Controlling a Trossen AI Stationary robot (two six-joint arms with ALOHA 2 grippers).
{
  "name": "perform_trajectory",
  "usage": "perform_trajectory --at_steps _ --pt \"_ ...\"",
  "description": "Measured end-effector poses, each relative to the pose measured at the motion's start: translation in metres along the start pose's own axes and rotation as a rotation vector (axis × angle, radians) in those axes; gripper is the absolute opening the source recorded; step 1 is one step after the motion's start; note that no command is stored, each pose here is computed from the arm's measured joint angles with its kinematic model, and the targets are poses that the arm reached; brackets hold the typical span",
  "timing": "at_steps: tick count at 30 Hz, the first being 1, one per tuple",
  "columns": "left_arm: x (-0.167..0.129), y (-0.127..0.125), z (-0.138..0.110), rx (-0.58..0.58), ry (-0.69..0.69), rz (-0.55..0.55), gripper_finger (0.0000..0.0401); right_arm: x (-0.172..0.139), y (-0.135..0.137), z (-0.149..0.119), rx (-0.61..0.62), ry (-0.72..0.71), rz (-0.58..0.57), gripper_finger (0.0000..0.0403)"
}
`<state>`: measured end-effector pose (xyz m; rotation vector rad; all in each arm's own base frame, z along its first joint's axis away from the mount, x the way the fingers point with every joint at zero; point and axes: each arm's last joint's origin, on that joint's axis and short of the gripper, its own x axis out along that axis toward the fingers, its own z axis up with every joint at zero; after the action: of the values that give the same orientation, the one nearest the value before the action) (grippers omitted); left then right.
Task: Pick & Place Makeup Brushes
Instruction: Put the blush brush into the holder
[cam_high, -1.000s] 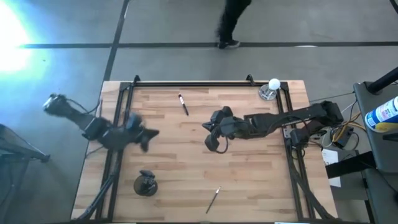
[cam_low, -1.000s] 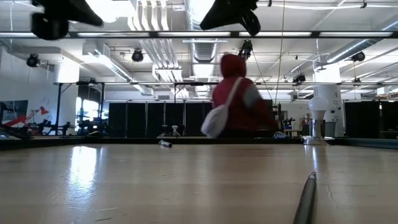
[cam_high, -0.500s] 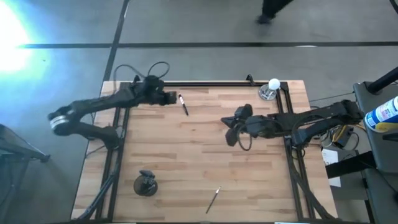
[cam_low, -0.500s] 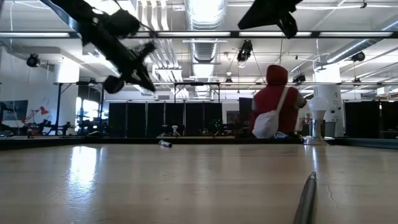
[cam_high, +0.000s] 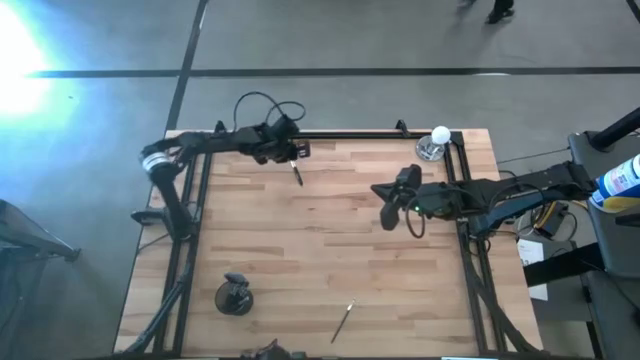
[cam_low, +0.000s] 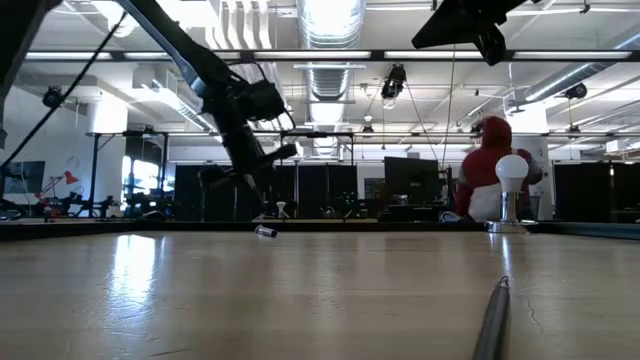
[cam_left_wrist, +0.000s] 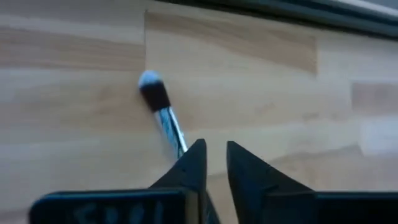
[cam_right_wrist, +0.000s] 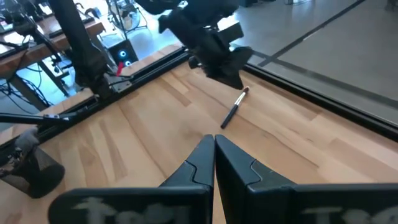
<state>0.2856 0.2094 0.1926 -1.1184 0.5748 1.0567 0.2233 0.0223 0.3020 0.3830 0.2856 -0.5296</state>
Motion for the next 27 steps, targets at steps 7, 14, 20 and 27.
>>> perform_trajectory --at_steps 7,14,20,27 --pt "0.017 -0.007 0.016 -0.003 -0.022 0.286 0.0116 -0.002 -0.001 -0.002 -0.004 0.004 0.009 0.0008" --pt "0.042 -0.016 0.020 -0.055 -0.002 0.298 0.0146 -0.004 0.001 -0.004 -0.031 0.012 0.026 0.0008" --pt "0.052 -0.016 0.022 -0.062 -0.003 0.314 0.0147 -0.005 0.002 -0.005 -0.039 0.016 0.032 0.0008" --pt "0.062 -0.005 0.020 -0.054 0.000 0.348 0.0137 -0.005 0.002 -0.005 -0.040 0.017 0.032 0.0008"
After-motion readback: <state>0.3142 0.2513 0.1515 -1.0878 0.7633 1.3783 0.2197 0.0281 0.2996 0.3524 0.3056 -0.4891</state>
